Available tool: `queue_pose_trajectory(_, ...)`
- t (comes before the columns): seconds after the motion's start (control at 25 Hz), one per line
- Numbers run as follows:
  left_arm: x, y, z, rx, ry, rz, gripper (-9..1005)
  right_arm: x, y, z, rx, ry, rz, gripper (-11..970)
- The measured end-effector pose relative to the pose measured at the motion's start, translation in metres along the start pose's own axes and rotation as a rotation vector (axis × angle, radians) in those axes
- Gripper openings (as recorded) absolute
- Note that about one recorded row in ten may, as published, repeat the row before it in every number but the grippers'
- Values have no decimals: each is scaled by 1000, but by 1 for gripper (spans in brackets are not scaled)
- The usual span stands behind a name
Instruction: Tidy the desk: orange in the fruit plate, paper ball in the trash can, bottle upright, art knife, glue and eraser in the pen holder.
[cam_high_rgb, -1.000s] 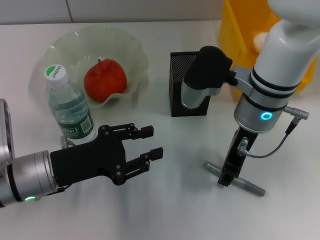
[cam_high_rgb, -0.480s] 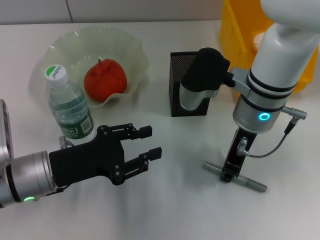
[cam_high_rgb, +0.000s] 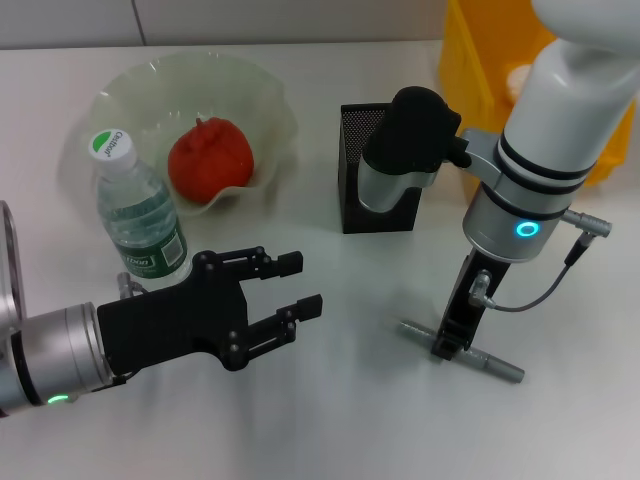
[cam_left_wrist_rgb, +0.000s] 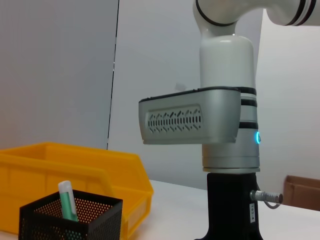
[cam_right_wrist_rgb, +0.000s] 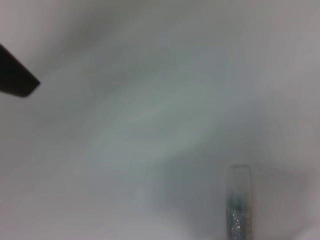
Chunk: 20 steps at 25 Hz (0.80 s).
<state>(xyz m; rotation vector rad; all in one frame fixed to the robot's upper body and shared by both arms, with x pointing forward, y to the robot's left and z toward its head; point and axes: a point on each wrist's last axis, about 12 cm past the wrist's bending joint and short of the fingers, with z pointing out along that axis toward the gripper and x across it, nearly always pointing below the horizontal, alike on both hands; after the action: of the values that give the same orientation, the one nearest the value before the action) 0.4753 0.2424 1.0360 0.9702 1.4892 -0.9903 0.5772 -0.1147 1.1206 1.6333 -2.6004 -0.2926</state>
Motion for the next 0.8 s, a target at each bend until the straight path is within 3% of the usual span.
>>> queue_pose_trajectory(0.24,2,-1,1,-3,-5,-4,482,5,0,0,-3,-8,2,148)
queue_pose_trajectory(0.44,1,-1,1,-5,-7,-3,482,8,2,-4,-11,-41,13,146)
queue_pose_trajectory(0.6,1,-1,1,-5,-8,-2,482,21,3,-21,-38,-163,44,146)
queue_pose_trajectory(0.72,2,-1,0,-7,-9,5,482,38,3,-39,-7,-306,46,146)
queue_pose_trajectory(0.76,2,-1,0,-10,-12,7,482,49,4,-50,14,-417,36,146)
queue_pose_trajectory(0.8,2,-1,0,-10,-12,7,482,49,4,-50,14,-417,36,147)
